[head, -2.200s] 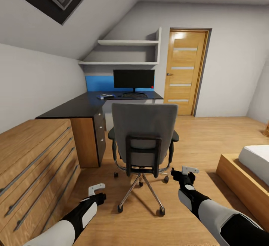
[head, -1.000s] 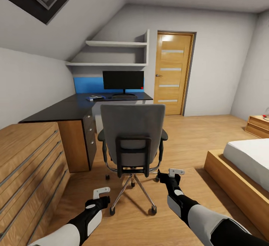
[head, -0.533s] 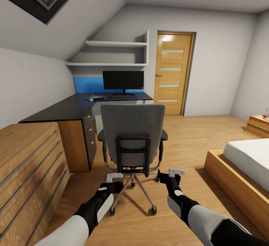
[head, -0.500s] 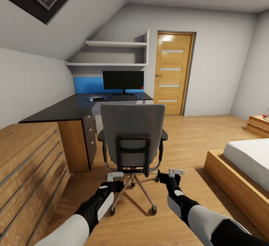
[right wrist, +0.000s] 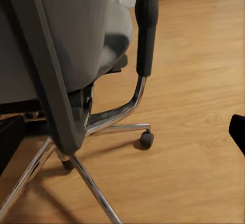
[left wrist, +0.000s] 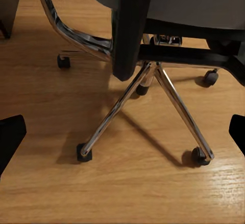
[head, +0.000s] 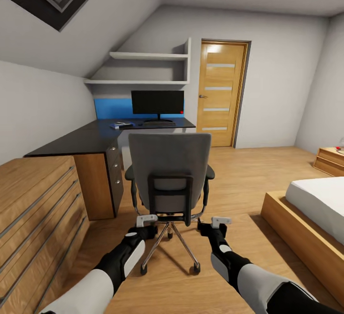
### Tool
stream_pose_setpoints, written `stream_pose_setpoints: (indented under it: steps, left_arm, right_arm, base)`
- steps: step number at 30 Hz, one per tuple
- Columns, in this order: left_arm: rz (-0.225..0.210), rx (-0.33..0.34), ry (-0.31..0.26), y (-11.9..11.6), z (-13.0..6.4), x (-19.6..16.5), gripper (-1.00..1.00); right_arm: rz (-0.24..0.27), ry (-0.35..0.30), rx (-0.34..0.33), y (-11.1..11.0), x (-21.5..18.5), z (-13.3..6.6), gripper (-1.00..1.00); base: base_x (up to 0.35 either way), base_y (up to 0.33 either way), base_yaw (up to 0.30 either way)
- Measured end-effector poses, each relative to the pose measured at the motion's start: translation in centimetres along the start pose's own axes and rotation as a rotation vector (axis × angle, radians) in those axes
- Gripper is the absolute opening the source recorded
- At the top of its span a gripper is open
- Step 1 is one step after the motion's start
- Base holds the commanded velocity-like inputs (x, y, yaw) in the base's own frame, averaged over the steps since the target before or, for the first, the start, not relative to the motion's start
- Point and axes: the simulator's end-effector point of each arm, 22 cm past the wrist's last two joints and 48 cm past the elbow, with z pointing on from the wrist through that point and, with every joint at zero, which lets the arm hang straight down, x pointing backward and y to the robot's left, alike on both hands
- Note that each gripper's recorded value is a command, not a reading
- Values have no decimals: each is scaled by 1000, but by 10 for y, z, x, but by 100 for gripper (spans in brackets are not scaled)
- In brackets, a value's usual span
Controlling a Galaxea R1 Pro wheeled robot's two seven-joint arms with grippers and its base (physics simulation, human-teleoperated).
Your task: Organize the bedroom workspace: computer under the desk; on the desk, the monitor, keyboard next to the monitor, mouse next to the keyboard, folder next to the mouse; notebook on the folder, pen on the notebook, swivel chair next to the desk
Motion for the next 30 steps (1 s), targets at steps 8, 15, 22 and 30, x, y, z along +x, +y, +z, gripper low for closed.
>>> stream_pose_setpoints:
  steps: [8,15,22,30]
  left_arm:
    - [-12,-16,-35,9,3,0,100]
    - [-7,-33,-12,18,5,14,100]
    - [-2,-46,6,25,7,23,100]
    - [-2,-45,-1,26,7,23,100]
  right_arm:
    - [-51,-7,-30,13,0,-2,100]
    - [-52,-7,-41,22,0,-3,100]
    - [-56,-2,-51,25,3,-4,100]
    - [-63,24,-59,26,23,-12,100]
  base:
    - [0,0,0]
    - [0,0,0]
    - [0,0,0]
    - [0,0,0]
